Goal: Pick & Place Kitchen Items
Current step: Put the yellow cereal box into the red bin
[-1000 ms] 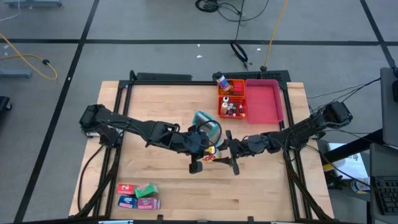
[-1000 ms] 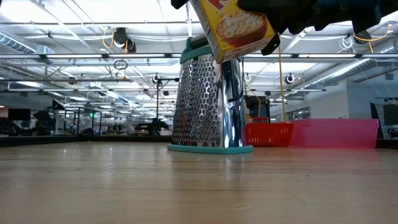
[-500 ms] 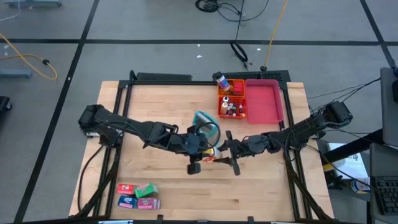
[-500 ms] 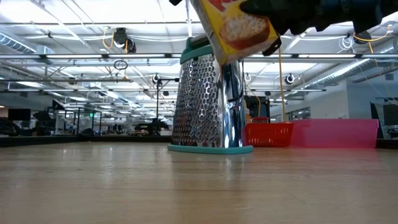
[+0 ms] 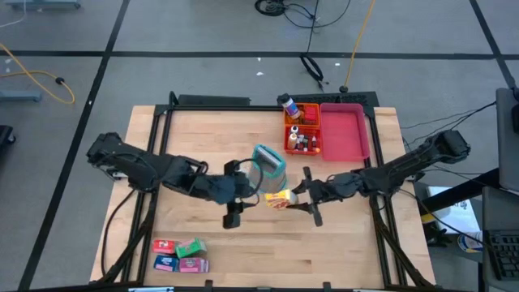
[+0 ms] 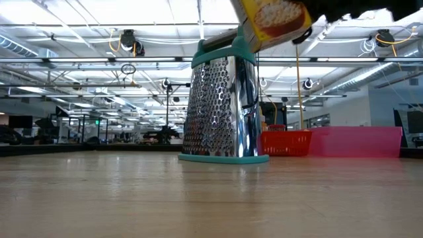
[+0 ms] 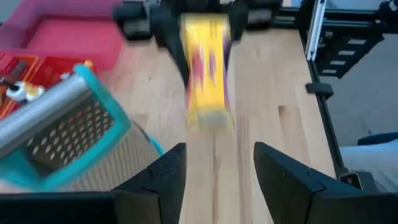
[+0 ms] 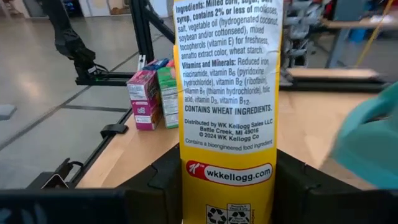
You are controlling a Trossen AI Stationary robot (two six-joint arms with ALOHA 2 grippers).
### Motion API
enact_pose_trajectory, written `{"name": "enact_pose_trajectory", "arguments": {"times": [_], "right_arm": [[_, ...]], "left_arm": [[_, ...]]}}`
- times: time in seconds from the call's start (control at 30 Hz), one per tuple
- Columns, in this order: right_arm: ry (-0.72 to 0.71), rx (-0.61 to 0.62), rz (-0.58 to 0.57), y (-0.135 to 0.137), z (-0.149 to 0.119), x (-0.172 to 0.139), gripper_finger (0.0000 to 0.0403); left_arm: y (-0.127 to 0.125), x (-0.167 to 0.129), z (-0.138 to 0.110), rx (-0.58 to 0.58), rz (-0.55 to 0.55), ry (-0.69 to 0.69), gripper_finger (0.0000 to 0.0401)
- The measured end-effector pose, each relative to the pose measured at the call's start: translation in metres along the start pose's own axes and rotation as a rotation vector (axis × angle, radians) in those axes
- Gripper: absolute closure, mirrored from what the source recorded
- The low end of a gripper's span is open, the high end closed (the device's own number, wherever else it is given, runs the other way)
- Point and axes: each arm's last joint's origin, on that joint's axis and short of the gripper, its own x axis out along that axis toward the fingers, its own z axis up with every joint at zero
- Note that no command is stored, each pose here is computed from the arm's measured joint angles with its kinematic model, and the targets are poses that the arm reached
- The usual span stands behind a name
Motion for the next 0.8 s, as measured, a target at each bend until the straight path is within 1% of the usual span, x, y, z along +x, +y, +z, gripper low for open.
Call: {"name": "enact_pose_trajectory", "arguments": {"times": [0.1, 0.17, 0.3, 0.43, 0.5, 0.67, 0.8], "right_arm": [[-0.017, -0.031, -0.061, 0.002, 0.004, -0.017, 0.025], [-0.03, -0.031, -0.134, 0.001, 0.005, -0.03, 0.025], [-0.091, -0.006, -0.312, -0.004, 0.003, -0.054, 0.025], [-0.13, -0.005, -0.482, -0.012, -0.005, -0.073, 0.025], [-0.137, 0.001, -0.572, -0.016, -0.012, -0.08, 0.025], [-0.155, 0.016, -0.855, -0.026, -0.029, -0.092, 0.025], [-0.156, 0.012, -1.03, -0.031, -0.04, -0.098, 0.025]], "left_arm": [[-0.011, -0.006, -0.009, 0.004, 0.029, 0.037, 0.0213], [-0.019, -0.008, -0.015, 0.006, 0.045, 0.062, 0.0212], [-0.037, -0.016, -0.026, 0.003, 0.057, 0.082, 0.0212], [-0.055, -0.023, -0.033, 0.037, 0.049, 0.063, 0.0212], [-0.063, -0.028, -0.037, 0.044, 0.058, 0.048, 0.0212], [-0.078, -0.036, -0.044, 0.061, 0.047, 0.028, 0.0212], [-0.085, -0.04, -0.048, 0.049, 0.05, 0.015, 0.0212]]}}
